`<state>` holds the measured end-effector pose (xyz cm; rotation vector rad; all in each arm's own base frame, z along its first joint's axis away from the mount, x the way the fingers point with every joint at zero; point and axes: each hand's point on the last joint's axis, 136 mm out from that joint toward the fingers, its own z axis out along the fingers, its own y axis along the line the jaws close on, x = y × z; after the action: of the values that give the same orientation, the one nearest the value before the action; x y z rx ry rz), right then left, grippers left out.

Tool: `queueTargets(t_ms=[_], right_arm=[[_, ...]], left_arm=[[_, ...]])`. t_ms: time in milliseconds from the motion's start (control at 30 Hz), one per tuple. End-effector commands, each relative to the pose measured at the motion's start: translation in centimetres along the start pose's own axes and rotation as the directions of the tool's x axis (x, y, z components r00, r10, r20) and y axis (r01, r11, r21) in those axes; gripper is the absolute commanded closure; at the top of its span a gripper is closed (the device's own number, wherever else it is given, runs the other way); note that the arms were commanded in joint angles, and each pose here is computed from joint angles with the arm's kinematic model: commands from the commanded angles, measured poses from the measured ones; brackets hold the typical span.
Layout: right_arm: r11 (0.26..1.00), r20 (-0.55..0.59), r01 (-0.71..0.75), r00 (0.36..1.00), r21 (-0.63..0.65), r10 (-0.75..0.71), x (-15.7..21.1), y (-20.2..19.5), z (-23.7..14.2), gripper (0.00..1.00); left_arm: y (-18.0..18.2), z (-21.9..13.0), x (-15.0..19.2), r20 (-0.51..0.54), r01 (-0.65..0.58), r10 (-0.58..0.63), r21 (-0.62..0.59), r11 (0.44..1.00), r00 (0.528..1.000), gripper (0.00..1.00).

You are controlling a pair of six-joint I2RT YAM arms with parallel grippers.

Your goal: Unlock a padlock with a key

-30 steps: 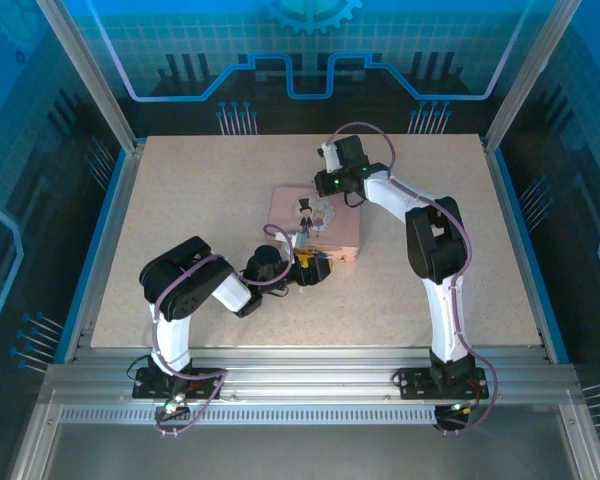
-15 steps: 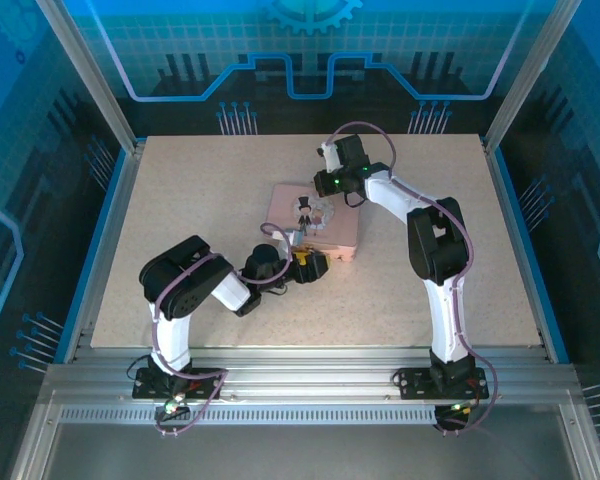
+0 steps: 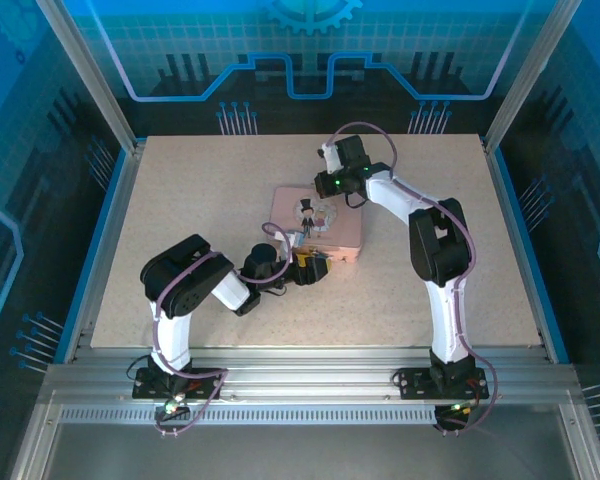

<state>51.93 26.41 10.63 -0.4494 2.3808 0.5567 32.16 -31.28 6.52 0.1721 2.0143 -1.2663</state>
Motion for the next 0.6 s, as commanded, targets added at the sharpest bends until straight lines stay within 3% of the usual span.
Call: queueTargets(t_ms=[0, 233, 567], right_arm=[[0.999, -0.069, -0.019, 0.997, -0.034, 0.017, 1.3, 1.8, -2.4, 1.0], [0.995, 0.01, -0.065, 0.998, 0.069, 0.065, -0.6, -1.3, -5.9, 1.0], [0.959, 0.076, -0.182, 0.983, 0.217, 0.169, 1.3, -6.1, -9.9, 1.0]], left_arm=[[-2.3, -0.3, -4.3, 0.158, -0.083, 0.07, 0.082, 0.993, 0.985, 0.24], [-2.5, -0.3, -4.4, 0.16, -0.086, 0.071, 0.088, 0.992, 0.985, 0.24], [-1.8, 0.2, -3.6, 0.132, -0.065, 0.053, 0.087, 0.994, 0.99, 0.24]])
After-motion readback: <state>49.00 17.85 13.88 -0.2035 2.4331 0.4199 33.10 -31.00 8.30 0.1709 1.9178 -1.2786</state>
